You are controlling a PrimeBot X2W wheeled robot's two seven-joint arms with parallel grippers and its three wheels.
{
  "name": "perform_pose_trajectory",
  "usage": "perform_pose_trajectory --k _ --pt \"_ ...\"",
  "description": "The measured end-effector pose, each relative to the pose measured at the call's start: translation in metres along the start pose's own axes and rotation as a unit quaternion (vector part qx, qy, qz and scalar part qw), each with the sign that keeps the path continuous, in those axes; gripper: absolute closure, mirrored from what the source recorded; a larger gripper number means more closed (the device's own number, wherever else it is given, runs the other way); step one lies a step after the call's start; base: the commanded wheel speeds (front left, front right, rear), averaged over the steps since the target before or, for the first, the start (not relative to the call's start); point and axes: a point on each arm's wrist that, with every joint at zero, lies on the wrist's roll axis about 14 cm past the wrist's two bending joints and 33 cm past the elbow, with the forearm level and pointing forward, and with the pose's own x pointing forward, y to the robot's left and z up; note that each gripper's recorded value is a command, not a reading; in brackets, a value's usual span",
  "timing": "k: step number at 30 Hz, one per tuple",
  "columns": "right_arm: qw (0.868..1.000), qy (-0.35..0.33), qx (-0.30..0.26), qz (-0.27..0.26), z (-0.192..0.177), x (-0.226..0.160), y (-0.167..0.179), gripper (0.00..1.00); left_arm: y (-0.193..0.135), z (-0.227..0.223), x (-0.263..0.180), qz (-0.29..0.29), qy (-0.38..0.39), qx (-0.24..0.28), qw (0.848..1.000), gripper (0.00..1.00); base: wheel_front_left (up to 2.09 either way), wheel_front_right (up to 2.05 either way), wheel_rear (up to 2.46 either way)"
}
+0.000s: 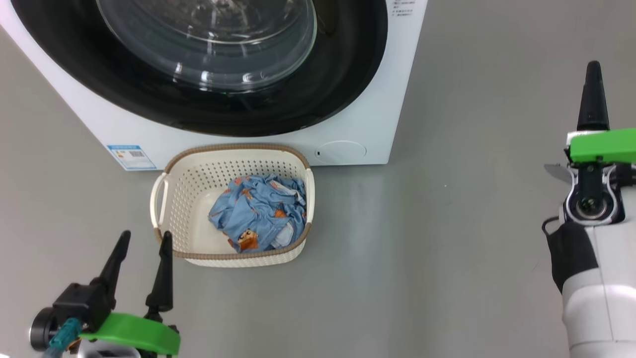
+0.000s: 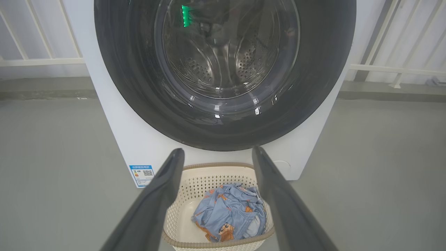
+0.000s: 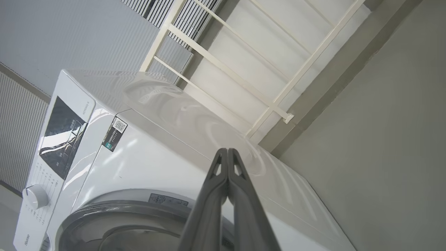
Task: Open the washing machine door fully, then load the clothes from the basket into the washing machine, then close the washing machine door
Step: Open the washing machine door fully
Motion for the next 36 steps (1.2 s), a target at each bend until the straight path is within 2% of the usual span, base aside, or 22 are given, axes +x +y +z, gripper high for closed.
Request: perform_pose_trajectory --k 9,10,14,23,36 --pt "0.995 0.065 0.074 -0.022 -0.025 0.023 -0.007 1.00 0.001 -0.006 0.009 0.001 0.006 -0.002 1.000 0.00 0.00 0.00 0.00" --pt "0.991 0.087 0.103 -0.008 -0.031 0.030 0.004 1.00 0.001 -0.007 0.012 0.002 0.007 -0.003 1.000 0.00 0.00 0.00 0.00" --pt "0.988 0.108 0.110 0.009 -0.039 0.043 0.015 1.00 0.002 -0.010 0.017 0.003 0.011 -0.005 1.000 0.00 0.00 0.00 0.00" --pt "0.970 0.174 0.163 0.042 -0.070 0.071 0.041 1.00 0.006 -0.017 0.029 0.009 0.017 -0.007 1.000 0.00 0.00 0.00 0.00" --pt "0.941 0.277 0.187 0.045 -0.133 0.092 0.047 1.00 0.012 -0.029 0.039 0.020 0.028 -0.019 0.999 0.00 0.00 0.00 0.00"
